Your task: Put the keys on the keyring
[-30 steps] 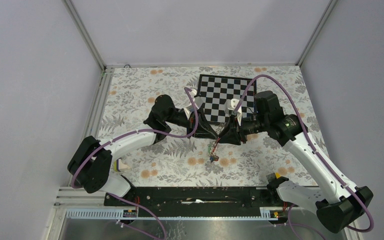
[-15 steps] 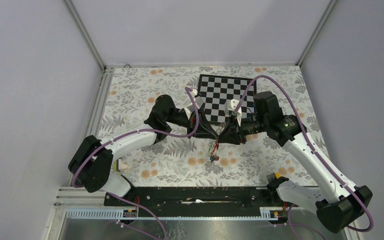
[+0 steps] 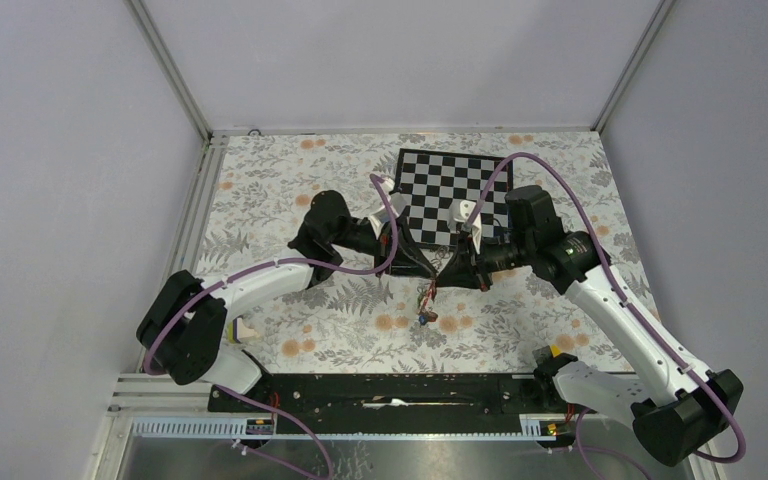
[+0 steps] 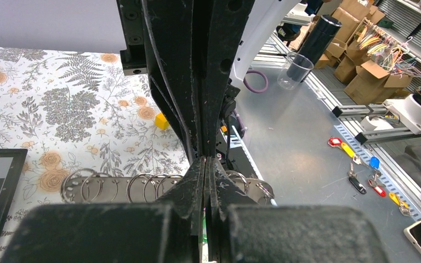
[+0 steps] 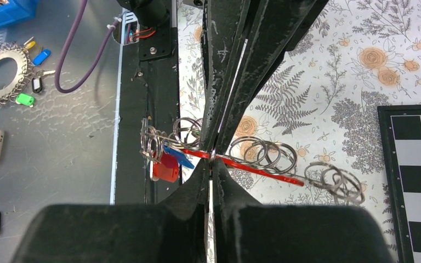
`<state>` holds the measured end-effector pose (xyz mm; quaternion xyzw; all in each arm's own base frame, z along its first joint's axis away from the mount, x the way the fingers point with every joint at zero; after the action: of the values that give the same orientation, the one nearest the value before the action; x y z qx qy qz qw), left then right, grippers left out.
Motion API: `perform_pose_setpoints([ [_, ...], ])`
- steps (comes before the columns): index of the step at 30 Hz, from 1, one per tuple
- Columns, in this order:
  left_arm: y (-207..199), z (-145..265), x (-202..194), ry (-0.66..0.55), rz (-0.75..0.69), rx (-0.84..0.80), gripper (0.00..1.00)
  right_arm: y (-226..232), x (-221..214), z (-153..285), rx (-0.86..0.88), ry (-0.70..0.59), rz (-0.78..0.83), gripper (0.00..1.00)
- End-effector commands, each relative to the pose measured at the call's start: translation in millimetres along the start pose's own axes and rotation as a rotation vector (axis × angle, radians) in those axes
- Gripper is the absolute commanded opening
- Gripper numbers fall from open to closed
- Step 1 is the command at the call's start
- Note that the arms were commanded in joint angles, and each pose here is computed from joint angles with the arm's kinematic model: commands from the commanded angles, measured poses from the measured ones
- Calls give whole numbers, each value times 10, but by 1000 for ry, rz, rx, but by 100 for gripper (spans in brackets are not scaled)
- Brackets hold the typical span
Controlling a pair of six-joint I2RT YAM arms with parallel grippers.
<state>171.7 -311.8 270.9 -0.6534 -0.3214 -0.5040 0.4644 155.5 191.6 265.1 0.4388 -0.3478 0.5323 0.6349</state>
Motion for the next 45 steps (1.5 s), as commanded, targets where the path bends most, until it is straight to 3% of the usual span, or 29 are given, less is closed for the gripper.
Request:
perform_pose_setpoints([
  [1, -12, 19, 98, -23, -95, 0, 0, -53, 158, 61, -48, -12, 39, 0],
  [3, 15, 37, 104, -16, -113, 14, 0, -79, 166, 91, -81, 15, 32, 0],
  [10, 220, 80, 72, 83, -169, 142, 30, -127, 102, 138, -173, 219, -24, 0],
  [17, 254, 72, 0, 96, -185, 158, 43, -172, 86, 62, -170, 327, -57, 0],
  [31, 233, -3, -105, 59, -139, 111, 31, -198, 115, 4, -157, 399, -59, 0],
  [45, 214, -33, -109, 40, -133, 95, 31, -172, 115, -2, -142, 393, -60, 0],
])
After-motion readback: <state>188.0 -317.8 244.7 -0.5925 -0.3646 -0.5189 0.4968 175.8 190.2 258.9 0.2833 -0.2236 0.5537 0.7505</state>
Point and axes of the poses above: each gripper's point midway between its finger pads, its own z axis back along the fingers, its own y axis along the line the jaws close on, x = y × z, the point moved 5 cm from there along z, back along the fingers, and after that the axes turned 1 degree about z, right-handed, at the moved point
